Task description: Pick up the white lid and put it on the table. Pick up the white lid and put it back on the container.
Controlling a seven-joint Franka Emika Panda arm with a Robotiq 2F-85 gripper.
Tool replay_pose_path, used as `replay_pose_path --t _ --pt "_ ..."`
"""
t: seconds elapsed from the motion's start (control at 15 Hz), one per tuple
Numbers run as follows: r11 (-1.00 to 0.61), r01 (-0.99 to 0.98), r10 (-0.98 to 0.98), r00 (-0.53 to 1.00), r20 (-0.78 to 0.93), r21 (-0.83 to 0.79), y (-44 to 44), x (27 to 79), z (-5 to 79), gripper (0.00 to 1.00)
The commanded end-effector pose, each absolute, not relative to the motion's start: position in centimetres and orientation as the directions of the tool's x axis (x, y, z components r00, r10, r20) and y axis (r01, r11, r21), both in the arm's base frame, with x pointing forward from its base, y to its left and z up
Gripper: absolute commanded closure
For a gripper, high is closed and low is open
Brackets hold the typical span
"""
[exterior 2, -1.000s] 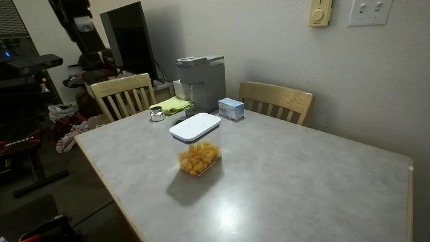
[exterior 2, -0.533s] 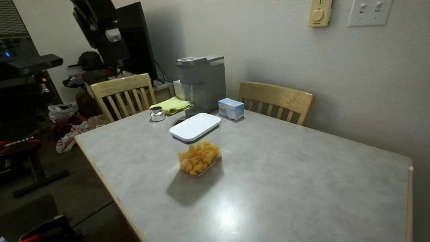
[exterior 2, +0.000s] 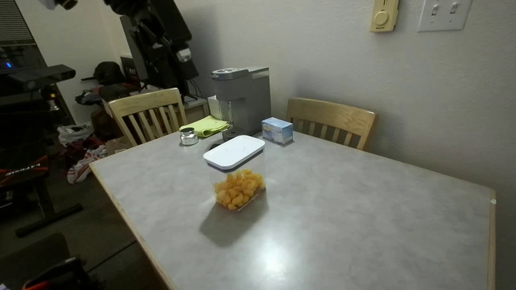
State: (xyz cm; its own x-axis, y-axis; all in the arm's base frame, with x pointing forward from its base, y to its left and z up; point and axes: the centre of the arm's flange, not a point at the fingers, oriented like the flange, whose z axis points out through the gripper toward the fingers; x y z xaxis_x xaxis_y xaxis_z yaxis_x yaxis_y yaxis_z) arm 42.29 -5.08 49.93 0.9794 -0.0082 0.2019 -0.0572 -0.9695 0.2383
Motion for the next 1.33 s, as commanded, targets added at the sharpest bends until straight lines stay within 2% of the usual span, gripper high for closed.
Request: replay_pose_path --t 0.0,0.07,0.13,0.4,0.47,0.8,0.93,1.27 --pt "-0.966 -0.013 0.034 0.984 0.176 0.259 -6.3 46.3 49.3 0.00" --pt "-0.962 0.005 0.052 0.984 0.169 0.271 -6.5 47.1 49.2 0.16" --pt "-0.960 0.031 0.079 0.984 0.163 0.277 -6.6 47.8 49.2 0.27" --pt "-0.951 0.134 0.179 0.974 0.142 0.279 -7.0 50.1 48.9 0.55" --pt "-0.948 0.157 0.201 0.970 0.140 0.276 -7.2 50.6 48.9 0.59" --pt "-0.968 0.214 0.232 0.961 0.150 0.132 -8.2 52.8 48.1 0.97" --pt "-0.969 0.233 0.242 0.958 0.154 0.078 -8.3 53.2 47.1 1.00" --pt "-0.960 0.281 0.280 0.951 0.134 0.007 -7.6 53.7 44.1 1.00"
